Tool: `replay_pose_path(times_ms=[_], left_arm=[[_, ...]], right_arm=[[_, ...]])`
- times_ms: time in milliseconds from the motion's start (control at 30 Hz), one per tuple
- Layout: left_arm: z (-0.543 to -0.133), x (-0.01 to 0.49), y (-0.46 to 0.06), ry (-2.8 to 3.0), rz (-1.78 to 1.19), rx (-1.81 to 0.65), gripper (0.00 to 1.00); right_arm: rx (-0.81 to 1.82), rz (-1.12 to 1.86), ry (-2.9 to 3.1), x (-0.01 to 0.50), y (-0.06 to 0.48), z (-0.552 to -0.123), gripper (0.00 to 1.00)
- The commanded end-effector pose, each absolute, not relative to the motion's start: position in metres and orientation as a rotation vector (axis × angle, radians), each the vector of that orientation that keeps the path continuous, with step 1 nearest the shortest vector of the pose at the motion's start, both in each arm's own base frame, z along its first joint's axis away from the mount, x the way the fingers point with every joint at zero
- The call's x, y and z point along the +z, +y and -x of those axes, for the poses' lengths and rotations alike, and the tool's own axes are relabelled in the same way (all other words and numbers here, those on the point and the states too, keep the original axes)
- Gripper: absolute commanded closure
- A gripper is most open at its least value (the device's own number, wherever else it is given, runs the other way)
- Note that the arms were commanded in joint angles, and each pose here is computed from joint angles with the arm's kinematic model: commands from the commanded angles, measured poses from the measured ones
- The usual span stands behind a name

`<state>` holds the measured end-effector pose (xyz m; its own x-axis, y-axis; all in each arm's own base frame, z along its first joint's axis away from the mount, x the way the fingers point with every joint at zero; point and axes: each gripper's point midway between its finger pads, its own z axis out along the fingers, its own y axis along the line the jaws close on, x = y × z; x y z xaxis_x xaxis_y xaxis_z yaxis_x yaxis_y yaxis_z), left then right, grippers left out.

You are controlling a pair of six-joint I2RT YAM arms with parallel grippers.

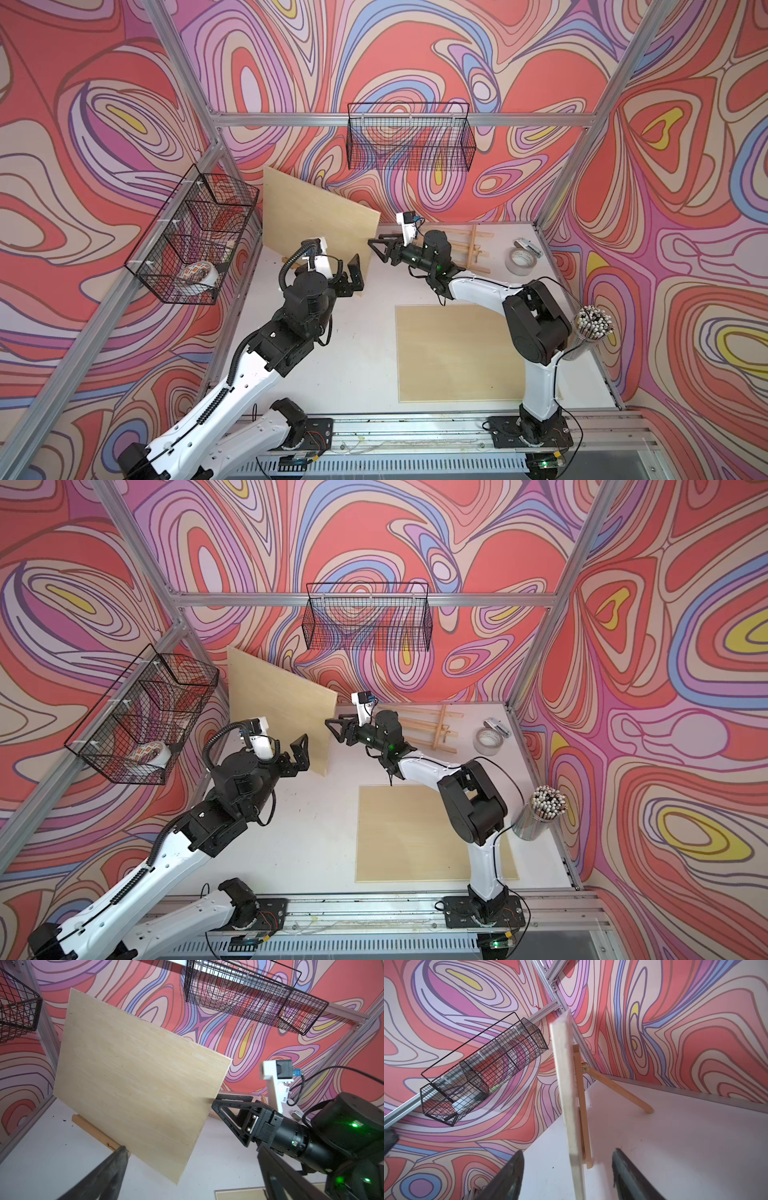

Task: Disassemble the easel
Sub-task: Pick up the drawing board from the easel.

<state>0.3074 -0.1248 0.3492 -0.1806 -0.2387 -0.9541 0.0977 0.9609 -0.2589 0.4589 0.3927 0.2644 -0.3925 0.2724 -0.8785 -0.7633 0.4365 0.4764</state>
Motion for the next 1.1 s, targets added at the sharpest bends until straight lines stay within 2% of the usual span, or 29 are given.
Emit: replay_pose_path(times_ms=[0, 200, 400, 500, 667, 800, 1067], left_arm=[[-0.308, 0.355, -0.124, 1.721, 0.105, -0.302, 0.0], [-0.308, 0.356, -0.126, 1.72, 0.1, -0.313, 0.0], [-0.309, 0.353, -0.128, 1.729, 0.095, -0.322, 0.0], [-0.309, 0.352, -0.129, 1.729, 0.095, -0.322, 0.0], [-0.31, 0.351, -0.128, 1.731, 0.097, -0.314, 0.0], [-0.31, 0.35, -0.127, 1.732, 0.098, -0.307, 0.0], [-0.308, 0.353, -0.114, 1.705, 0.144, -0.262, 0.0]], right_arm=[[1.186, 0.394, 1.55, 0.272, 0.401, -0.473, 0.37], [1.182, 0.431, 1.501, 0.265, 0.419, -0.478, 0.51], [1.19, 0.441, 1.418, 0.265, 0.428, -0.477, 0.6], [1.197, 0.437, 1.4, 0.266, 0.429, -0.48, 0.71], [1.167, 0.44, 1.403, 0.262, 0.427, -0.48, 0.81], [1.144, 0.453, 1.4, 0.265, 0.424, -0.477, 0.98], [1.185, 0.425, 1.318, 0.287, 0.402, -0.466, 1.0]])
